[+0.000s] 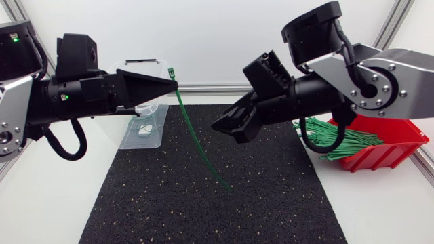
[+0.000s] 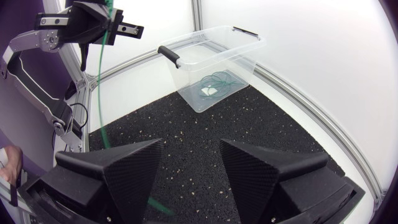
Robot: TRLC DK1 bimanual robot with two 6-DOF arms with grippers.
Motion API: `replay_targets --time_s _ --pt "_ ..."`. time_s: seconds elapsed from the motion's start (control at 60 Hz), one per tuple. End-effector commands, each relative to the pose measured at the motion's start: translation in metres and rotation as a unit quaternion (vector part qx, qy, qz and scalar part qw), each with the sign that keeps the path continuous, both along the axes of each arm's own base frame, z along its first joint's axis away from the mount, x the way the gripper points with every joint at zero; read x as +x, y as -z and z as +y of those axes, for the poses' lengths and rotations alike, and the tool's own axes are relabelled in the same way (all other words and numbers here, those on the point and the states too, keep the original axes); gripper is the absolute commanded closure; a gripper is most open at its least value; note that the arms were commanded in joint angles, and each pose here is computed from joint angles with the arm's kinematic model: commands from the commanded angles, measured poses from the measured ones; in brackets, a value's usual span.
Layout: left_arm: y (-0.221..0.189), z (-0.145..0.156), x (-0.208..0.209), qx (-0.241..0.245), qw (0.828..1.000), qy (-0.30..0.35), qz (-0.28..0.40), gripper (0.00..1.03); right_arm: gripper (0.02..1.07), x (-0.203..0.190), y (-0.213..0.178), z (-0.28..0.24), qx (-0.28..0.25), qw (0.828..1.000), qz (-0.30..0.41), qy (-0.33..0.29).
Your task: Take a green cable tie from the red box, thread the tail through the head to close it, then place it in the transparent bin on the left.
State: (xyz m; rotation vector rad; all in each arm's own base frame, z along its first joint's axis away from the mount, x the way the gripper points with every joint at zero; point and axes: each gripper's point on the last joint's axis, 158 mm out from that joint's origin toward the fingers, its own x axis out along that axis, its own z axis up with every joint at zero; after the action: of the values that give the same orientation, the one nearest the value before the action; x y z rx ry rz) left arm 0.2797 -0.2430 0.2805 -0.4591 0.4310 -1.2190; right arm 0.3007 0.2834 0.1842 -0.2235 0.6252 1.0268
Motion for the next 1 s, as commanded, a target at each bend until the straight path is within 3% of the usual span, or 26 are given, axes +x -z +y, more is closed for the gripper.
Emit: replay_targets --time_s 0.0,0.233,0.533,0.6,0.983 --pt "0.011 0.002 -0.005 0.008 1.0 0.017 -0.012 1.0 0.37 -0.004 0.003 -0.013 -0.003 1.0 0.008 0.0" --pt "0.017 0.002 -0.005 0.026 0.997 0.03 -0.06 1.0 0.37 0.001 0.003 -0.037 0.004 0.995 0.084 0.045" --pt "0.011 -0.006 -0.002 0.067 0.984 -0.024 -0.163 1.0 0.38 0.004 0.016 -0.034 0.009 0.977 0.201 0.075" --pt "0.011 -0.011 0.0 0.084 0.977 -0.04 -0.191 1.0 0.38 0.015 0.016 -0.038 0.031 0.961 0.247 0.12" --pt "0.008 -0.042 0.002 0.149 0.934 -0.079 -0.313 1.0 0.38 0.027 0.049 -0.047 0.038 0.908 0.382 0.169"
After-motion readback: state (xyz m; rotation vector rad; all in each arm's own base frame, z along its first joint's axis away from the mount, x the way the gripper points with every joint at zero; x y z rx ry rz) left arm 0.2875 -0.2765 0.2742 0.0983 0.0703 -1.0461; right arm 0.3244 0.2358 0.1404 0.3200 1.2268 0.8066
